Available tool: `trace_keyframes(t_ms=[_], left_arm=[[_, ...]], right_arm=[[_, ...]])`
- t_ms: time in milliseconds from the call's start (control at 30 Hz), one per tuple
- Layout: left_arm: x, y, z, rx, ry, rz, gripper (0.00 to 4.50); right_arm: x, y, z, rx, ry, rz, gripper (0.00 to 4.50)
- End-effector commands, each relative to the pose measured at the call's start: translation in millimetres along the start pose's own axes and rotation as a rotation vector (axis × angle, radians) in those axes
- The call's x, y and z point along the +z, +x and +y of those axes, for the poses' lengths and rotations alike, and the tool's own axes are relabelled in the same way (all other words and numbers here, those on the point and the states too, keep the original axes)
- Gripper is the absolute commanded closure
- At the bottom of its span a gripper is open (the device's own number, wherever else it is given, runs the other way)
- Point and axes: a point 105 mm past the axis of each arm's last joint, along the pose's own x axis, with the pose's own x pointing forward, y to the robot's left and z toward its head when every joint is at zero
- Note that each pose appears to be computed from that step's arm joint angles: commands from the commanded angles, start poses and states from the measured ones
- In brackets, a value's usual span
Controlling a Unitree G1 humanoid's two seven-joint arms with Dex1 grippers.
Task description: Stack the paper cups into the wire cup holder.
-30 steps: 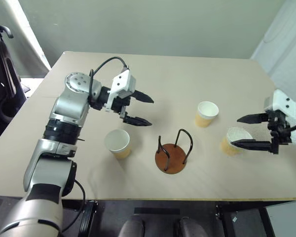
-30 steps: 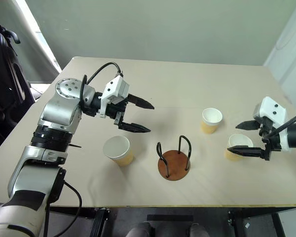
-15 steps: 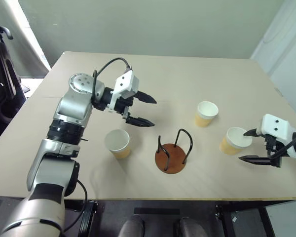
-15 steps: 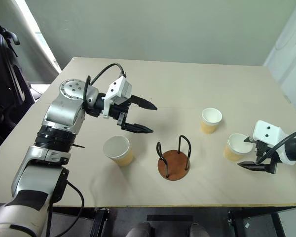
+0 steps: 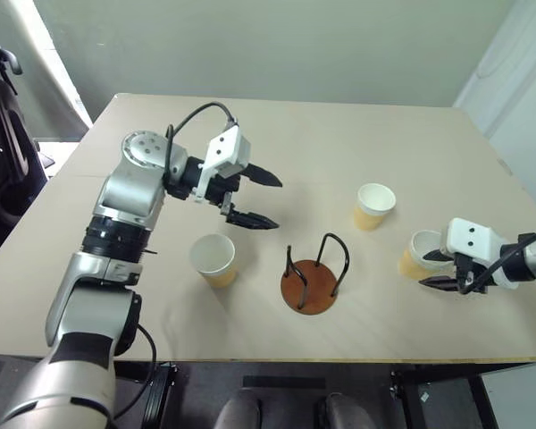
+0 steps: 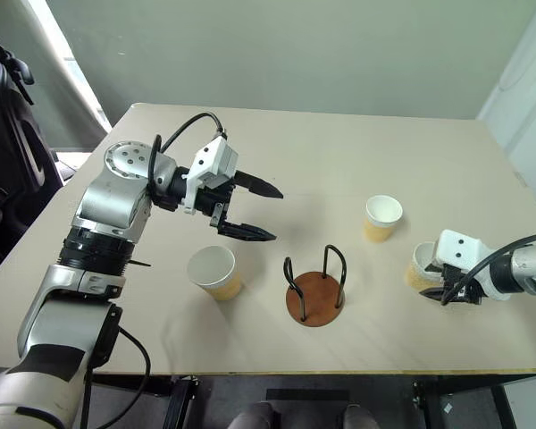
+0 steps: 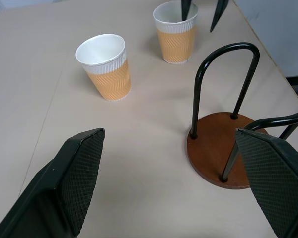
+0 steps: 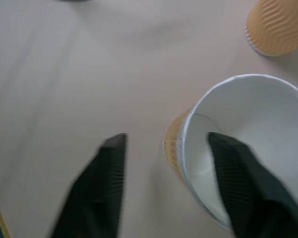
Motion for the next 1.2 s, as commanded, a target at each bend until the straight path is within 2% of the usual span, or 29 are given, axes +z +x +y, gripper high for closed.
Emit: trace_keyframes(t_ms=[33, 67, 133, 333, 500, 667, 800, 967, 1200], left_arm=[[11.0, -5.7, 0.9, 0.018, 0.045, -0.017, 0.00], [11.0, -5.7, 1.0, 0.019, 0.046, -0.016, 0.00], [10.8, -5.8, 0.9, 0.019, 0.046, -0.015, 0.00], [9.2, -5.9, 1.4, 0.022, 0.046, -0.009, 0.00], [7.4, -7.5, 2.5, 0.027, 0.048, -0.001, 0.00], [5.1, -8.4, 2.2, 0.025, 0.044, 0.003, 0.00], [2.5, -5.3, 2.6, 0.018, 0.043, 0.004, 0.00], [4.9, 0.1, 4.2, -0.002, 0.051, -0.006, 0.00], [5.4, 2.6, 6.5, -0.018, 0.059, -0.005, 0.00]], right_arm=[[10.5, -4.3, -2.8, -0.014, -0.044, -0.016, 3.45], [11.3, -4.5, -2.9, -0.014, -0.045, -0.018, 3.88], [12.3, -4.6, -2.9, -0.012, -0.044, -0.020, 4.47], [17.8, -3.3, -2.4, -0.013, -0.047, -0.037, 4.47], [36.8, -16.2, -11.7, -0.055, -0.047, -0.099, 4.47], [71.5, -44.4, -24.9, -0.112, -0.071, -0.191, 4.47], [109.9, -59.0, -21.0, -0.113, -0.119, -0.293, 4.47], [148.6, -67.7, -4.7, -0.046, -0.156, -0.404, 4.47], [184.3, -78.1, 12.0, 0.078, -0.129, -0.540, 4.47]])
